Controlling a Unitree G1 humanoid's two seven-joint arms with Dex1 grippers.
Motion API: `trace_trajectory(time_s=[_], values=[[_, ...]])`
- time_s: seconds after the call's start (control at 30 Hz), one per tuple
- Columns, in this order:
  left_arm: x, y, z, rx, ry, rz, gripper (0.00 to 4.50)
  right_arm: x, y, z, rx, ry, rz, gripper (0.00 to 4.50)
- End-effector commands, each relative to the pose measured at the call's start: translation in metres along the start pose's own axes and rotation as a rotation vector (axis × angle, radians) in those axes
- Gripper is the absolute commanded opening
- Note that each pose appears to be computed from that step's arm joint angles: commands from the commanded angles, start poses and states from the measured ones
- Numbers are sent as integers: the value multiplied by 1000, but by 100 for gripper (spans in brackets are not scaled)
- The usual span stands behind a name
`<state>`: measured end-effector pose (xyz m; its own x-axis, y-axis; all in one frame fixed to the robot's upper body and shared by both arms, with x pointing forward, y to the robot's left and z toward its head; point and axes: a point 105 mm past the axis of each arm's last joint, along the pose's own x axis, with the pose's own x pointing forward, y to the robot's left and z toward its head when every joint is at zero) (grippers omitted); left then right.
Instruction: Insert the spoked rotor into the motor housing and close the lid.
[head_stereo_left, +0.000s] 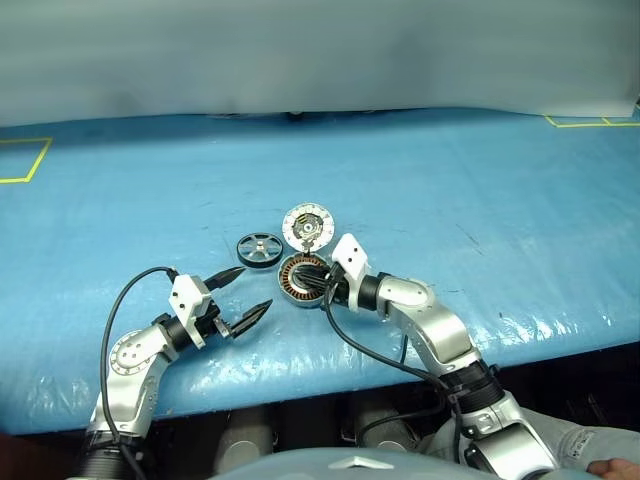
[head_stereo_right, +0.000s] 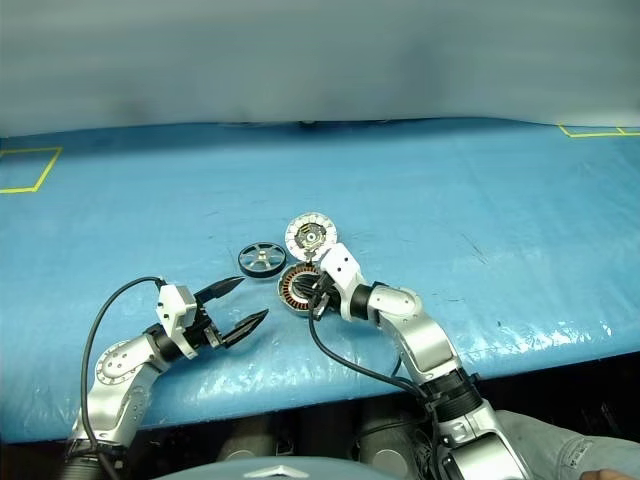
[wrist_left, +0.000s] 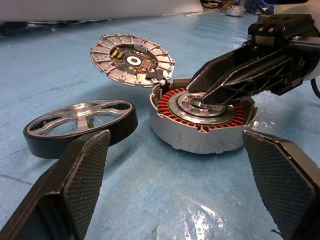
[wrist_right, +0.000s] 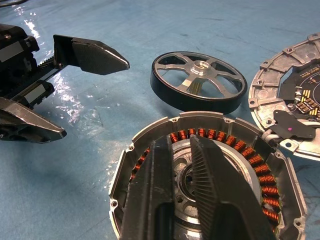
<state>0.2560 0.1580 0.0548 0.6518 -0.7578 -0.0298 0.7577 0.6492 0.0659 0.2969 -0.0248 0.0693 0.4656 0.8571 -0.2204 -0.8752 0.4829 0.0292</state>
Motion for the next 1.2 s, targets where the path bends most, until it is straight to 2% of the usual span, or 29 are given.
trace_trajectory(time_s=[0.03, 0.3, 0.53, 0.83, 0.93, 1.2], values=[[2, 0, 5, 25, -19, -2, 450, 1, -3, 6, -11, -14, -12, 2], [1, 1, 4, 27, -16, 2, 450, 2, -8, -6, -82, 88, -42, 2], [0, 1, 3, 24, -13, 5, 450, -3, -6, -20, -225, 239, -47, 2], [1, 1, 3, 23, -11, 5, 450, -6, -16, -26, -254, 304, -124, 2], [0, 1, 3, 22, -9, 6, 450, -5, -15, -18, -214, 245, -126, 2], [0, 10, 11, 48, -28, 41, 450, -7, 8, 34, -54, -54, -1, 2]])
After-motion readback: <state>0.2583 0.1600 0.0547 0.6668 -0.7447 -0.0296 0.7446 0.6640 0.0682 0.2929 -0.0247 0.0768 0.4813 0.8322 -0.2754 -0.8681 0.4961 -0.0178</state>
